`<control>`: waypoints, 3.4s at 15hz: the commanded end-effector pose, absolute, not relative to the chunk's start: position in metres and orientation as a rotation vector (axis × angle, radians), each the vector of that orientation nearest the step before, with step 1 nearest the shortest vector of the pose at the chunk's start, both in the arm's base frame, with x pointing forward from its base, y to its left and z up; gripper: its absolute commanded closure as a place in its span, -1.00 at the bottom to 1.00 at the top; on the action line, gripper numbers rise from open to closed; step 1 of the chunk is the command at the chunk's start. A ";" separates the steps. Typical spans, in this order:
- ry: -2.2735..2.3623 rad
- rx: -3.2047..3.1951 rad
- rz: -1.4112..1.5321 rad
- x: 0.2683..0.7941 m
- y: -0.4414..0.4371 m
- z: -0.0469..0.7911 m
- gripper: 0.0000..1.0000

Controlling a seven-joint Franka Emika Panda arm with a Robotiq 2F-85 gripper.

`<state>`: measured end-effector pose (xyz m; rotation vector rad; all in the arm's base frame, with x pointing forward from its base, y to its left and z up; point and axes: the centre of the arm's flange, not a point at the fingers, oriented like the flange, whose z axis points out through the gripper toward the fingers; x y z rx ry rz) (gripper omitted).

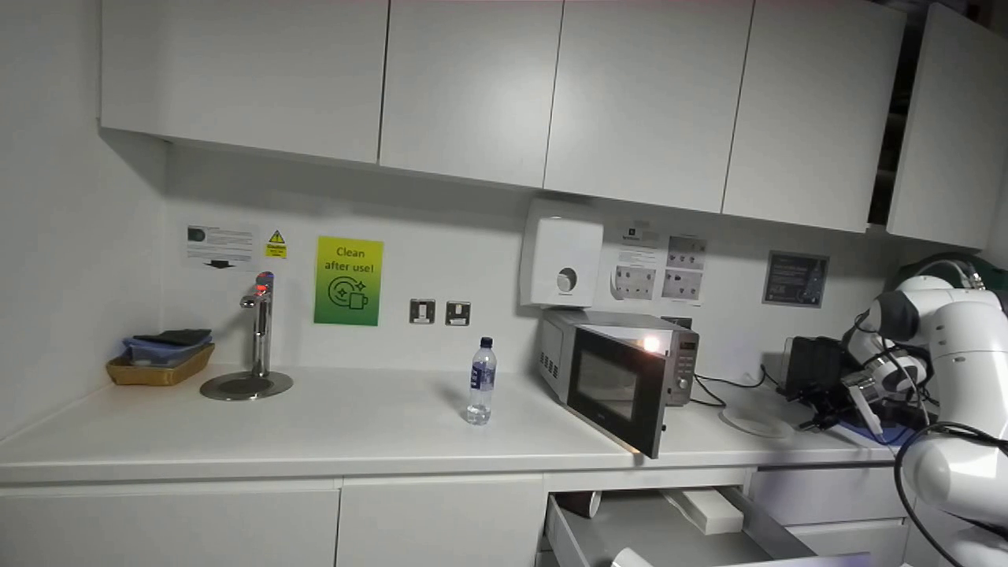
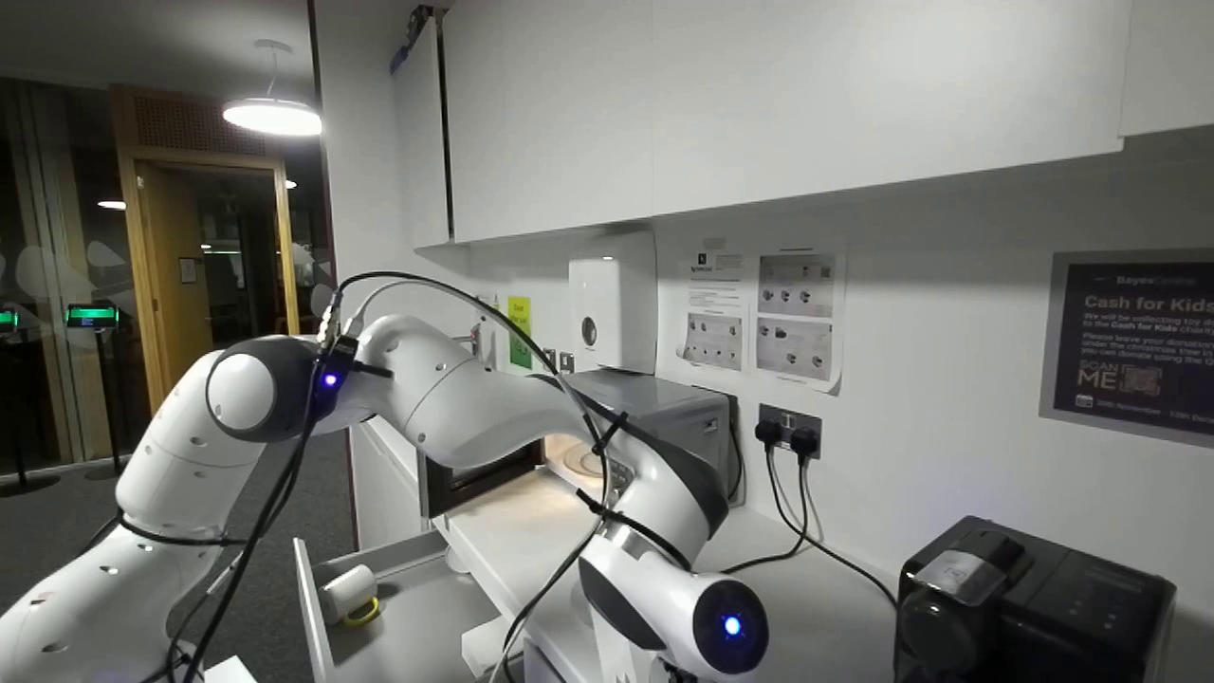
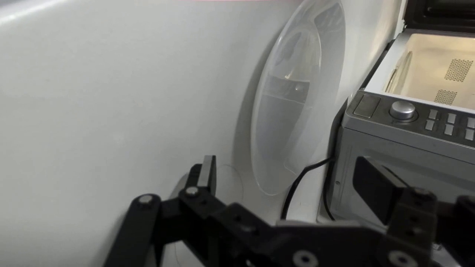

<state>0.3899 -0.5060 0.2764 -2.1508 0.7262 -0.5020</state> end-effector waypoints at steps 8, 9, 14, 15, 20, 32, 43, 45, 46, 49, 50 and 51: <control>0.673 -2.192 -0.563 0.388 -0.492 0.337 -1.00; 0.664 -2.199 -0.566 0.389 -0.489 0.342 -1.00; 0.610 -2.251 -0.562 0.397 -0.467 0.368 -1.00; 0.599 -2.264 -0.558 0.398 -0.460 0.372 -1.00; 0.506 -2.321 -0.534 0.403 -0.423 0.392 -1.00; 0.160 -2.483 -0.550 0.404 -0.324 0.417 -1.00; -0.069 -2.692 -0.696 0.403 -0.269 0.400 -1.00; -0.084 -2.730 -0.712 0.404 -0.264 0.396 -1.00; -0.085 -2.742 -0.720 0.405 -0.262 0.395 -1.00; -0.065 -2.746 -0.737 0.406 -0.258 0.395 -1.00; -0.052 -2.742 -0.738 0.406 -0.257 0.396 -1.00; -0.055 -2.731 -0.692 0.418 -0.267 0.388 -1.00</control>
